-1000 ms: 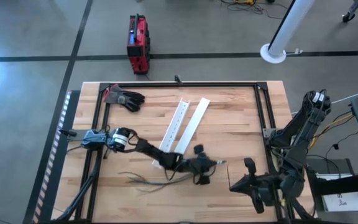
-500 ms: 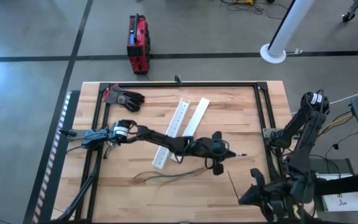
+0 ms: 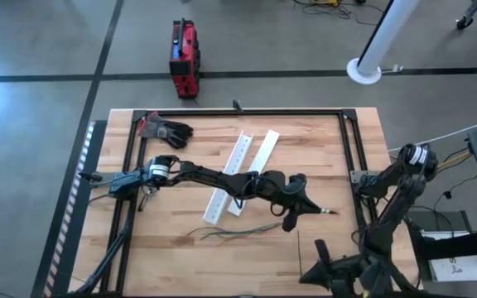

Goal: Ziptie cables
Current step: Wrap the cable wires with the black zip tie

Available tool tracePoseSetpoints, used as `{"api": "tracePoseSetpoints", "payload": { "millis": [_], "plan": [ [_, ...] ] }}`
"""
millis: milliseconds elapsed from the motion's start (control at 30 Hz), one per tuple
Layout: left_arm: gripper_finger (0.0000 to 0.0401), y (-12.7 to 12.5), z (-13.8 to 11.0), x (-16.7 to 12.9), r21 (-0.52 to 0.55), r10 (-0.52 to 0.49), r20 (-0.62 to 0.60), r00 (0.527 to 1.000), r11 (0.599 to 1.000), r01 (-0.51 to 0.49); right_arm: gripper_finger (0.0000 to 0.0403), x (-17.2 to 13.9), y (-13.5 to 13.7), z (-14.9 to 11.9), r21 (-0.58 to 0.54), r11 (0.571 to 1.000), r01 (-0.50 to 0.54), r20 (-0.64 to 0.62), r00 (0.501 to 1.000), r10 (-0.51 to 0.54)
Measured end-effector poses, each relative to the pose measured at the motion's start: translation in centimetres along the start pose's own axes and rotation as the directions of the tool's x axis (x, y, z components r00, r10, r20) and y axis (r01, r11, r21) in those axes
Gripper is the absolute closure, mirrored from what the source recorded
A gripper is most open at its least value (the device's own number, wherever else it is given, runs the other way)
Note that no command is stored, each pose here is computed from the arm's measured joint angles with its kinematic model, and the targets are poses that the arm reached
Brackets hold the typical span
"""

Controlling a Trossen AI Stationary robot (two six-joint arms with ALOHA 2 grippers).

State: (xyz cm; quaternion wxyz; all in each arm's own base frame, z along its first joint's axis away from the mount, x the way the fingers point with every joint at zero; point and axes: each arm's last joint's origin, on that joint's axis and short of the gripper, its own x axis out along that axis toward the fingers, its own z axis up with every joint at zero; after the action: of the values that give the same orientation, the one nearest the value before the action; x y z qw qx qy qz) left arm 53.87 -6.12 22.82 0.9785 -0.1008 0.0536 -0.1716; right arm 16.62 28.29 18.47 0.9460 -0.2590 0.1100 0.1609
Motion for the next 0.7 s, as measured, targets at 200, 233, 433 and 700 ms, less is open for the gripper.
{"api": "tracePoseSetpoints", "payload": {
  "millis": [200, 233, 433, 700],
  "plan": [
    [0.0394, -0.1, -0.6, 0.0, -0.034, -0.006, -0.01, 1.0, 0.999, 0.006, 0.0403, 1.2, 0.8, -1.4, 0.119, 0.993, -0.027, 0.039, 0.999, 0.023],
    [0.0394, -0.1, -0.7, 0.0, -0.044, -0.006, -0.011, 1.0, 0.999, 0.006, 0.0403, 1.3, 0.9, -1.8, 0.125, 0.992, -0.027, 0.045, 0.999, 0.022],
    [0.0394, -0.7, -2.7, 0.6, -0.071, -0.02, -0.033, 0.999, 0.997, 0.017, 0.0403, 2.5, 0.8, -5.2, 0.22, 0.976, 0.007, 0.048, 0.999, -0.018],
    [0.0394, 0.4, -6.3, 1.7, -0.129, -0.019, 0.008, 1.0, 0.991, 0.02, 0.0403, 4.4, 0.6, -8.3, 0.324, 0.945, 0.042, 0.022, 0.998, -0.052]
  ]
}}
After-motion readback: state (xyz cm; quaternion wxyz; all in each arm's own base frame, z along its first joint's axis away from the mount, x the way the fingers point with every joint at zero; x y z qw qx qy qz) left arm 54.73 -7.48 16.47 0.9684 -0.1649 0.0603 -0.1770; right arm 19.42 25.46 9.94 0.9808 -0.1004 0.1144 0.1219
